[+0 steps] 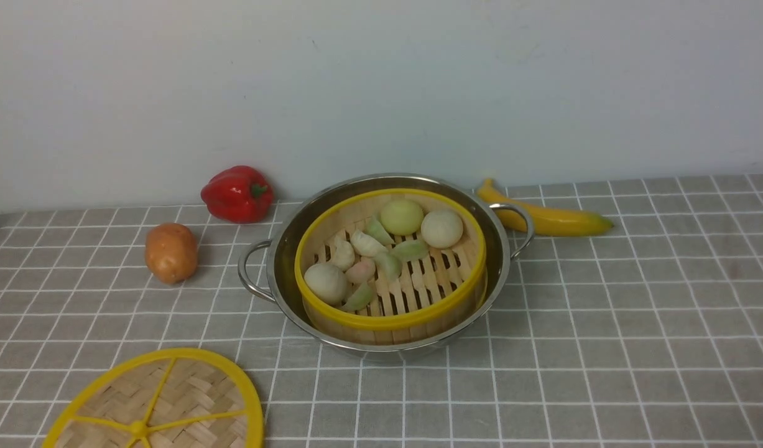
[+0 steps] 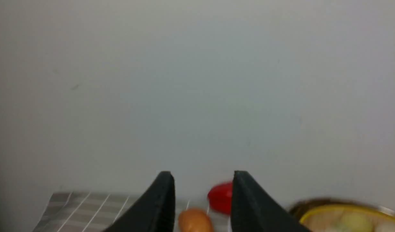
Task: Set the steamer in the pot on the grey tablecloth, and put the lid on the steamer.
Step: 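Grasp the bamboo steamer lid lying on the table by its centre knob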
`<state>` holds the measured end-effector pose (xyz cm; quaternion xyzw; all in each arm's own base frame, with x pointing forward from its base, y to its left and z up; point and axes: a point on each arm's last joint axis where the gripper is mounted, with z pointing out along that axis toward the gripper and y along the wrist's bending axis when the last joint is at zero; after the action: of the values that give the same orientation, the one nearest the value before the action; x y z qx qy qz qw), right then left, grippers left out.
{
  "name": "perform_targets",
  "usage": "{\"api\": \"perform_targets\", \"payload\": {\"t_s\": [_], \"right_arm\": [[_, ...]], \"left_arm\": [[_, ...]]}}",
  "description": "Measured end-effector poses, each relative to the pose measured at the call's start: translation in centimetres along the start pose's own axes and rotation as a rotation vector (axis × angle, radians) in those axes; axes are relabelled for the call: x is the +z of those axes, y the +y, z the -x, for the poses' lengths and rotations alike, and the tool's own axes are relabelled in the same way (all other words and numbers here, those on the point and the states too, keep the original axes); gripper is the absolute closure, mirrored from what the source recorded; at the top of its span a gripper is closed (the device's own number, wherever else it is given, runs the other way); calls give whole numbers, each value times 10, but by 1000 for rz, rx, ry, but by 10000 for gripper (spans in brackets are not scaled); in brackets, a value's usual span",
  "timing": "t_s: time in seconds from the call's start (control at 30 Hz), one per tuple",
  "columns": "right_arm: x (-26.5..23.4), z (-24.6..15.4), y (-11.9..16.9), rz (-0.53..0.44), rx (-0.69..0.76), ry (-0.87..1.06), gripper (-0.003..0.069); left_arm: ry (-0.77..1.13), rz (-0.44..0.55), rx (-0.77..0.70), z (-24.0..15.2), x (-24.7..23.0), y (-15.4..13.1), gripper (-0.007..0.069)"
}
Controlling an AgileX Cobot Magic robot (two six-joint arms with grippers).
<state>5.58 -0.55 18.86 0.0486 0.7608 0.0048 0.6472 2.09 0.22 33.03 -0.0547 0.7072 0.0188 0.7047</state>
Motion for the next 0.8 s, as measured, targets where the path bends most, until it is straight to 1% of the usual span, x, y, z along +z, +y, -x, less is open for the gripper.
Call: {"api": "perform_targets", "payload": {"t_s": [0.07,0.1,0.13,0.17,0.2,0.23,0.27,0.43,0.47,0.5,0.53,0.6,0.7,0.8], "right_arm": [[0,0,0,0,0,0,419],[0,0,0,0,0,0,419],[0,0,0,0,0,0,419],[0,0,0,0,0,0,419],[0,0,0,0,0,0,419],[0,0,0,0,0,0,419],[0,0,0,0,0,0,419],[0,0,0,0,0,0,419],[0,0,0,0,0,0,419],[0,0,0,0,0,0,419],[0,0,0,0,0,0,419],[0,0,0,0,0,0,419],[0,0,0,0,0,0,419],[0,0,0,0,1,0,419]], "left_arm": [[122,16,50,9,0,1,382],[134,34,54,9,1,1,382],[225,20,68,15,2,1,382],[236,20,68,16,2,1,382],[332,23,81,20,7,1,382],[386,24,84,21,11,1,382],[398,24,85,21,12,1,382],[793,6,63,5,49,-1,382],[870,-10,58,0,57,-2,382],[884,-14,58,-1,59,-2,382],[974,-47,62,-8,73,-5,382],[1068,-108,88,-18,92,-7,382],[1149,-189,142,-33,120,-9,382],[1194,-237,193,-48,143,-9,382]]}}
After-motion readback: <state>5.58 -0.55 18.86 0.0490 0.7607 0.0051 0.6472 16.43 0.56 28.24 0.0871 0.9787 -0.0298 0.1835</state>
